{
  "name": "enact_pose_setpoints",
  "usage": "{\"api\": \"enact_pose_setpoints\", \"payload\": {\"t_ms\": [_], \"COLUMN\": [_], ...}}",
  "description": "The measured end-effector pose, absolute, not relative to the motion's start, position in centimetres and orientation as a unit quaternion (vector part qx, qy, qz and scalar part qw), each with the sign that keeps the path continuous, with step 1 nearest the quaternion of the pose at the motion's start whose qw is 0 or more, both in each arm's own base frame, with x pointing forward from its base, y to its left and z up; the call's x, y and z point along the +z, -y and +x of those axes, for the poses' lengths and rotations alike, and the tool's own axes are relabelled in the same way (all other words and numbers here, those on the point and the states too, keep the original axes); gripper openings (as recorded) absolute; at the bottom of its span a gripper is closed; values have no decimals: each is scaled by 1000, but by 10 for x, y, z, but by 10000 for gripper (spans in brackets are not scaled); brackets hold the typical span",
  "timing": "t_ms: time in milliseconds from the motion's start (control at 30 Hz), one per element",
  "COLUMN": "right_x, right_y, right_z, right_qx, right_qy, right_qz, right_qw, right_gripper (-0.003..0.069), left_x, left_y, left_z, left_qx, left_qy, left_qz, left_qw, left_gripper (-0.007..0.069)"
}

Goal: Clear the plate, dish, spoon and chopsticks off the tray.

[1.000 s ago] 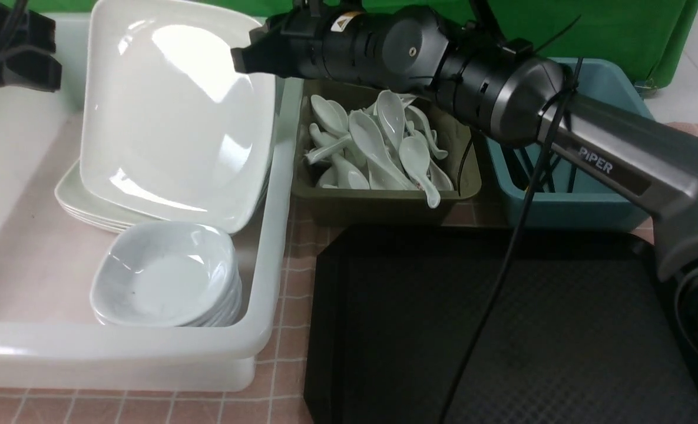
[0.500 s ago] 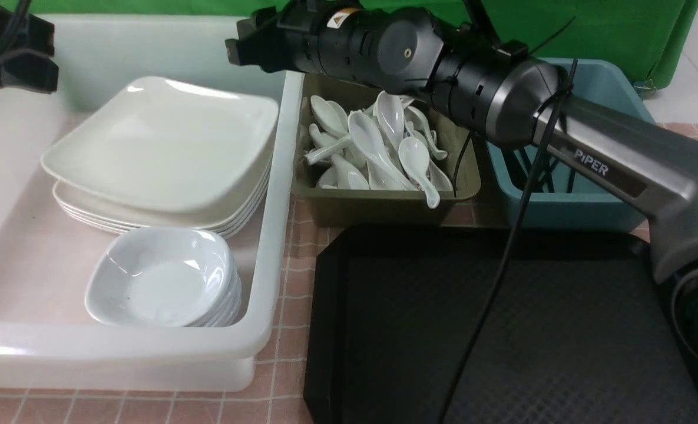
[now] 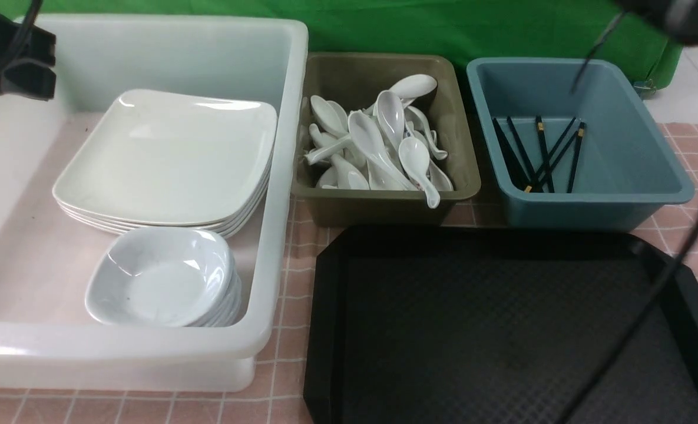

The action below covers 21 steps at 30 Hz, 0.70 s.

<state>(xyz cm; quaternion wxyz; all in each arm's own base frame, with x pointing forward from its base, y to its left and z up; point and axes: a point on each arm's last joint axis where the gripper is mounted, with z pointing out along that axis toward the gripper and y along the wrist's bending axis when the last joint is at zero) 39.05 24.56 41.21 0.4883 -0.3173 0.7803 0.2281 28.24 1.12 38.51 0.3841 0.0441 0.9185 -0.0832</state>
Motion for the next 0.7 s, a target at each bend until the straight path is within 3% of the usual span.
{"api": "enact_pose_setpoints", "payload": {"t_ms": [100, 233, 367, 600, 700], "right_x": [440, 483, 506, 543, 538], "right_y": [-213, -140, -100, -61, -50], "right_z": [376, 339, 304, 228, 193], "right_qx": [208, 130, 82, 42, 36], "right_qy": [-794, -836, -859, -854, -859], "right_qz": [-305, -272, -250, -205, -184], "right_qw": [483, 459, 440, 476, 477], "right_gripper": [30, 30, 30, 30, 30], "left_x": [381, 370, 364, 365, 380], "left_y": [-6, 13, 31, 73, 94], "left_z": [286, 295, 297, 283, 263], "left_qx": [-84, -93, -93, -113, -125], "left_qy": [-921, -926, -927, -920, -901], "left_qz": [55, 88, 124, 198, 238], "left_qw": [377, 355, 342, 319, 339], "left_gripper": [-3, -3, -3, -3, -3]}}
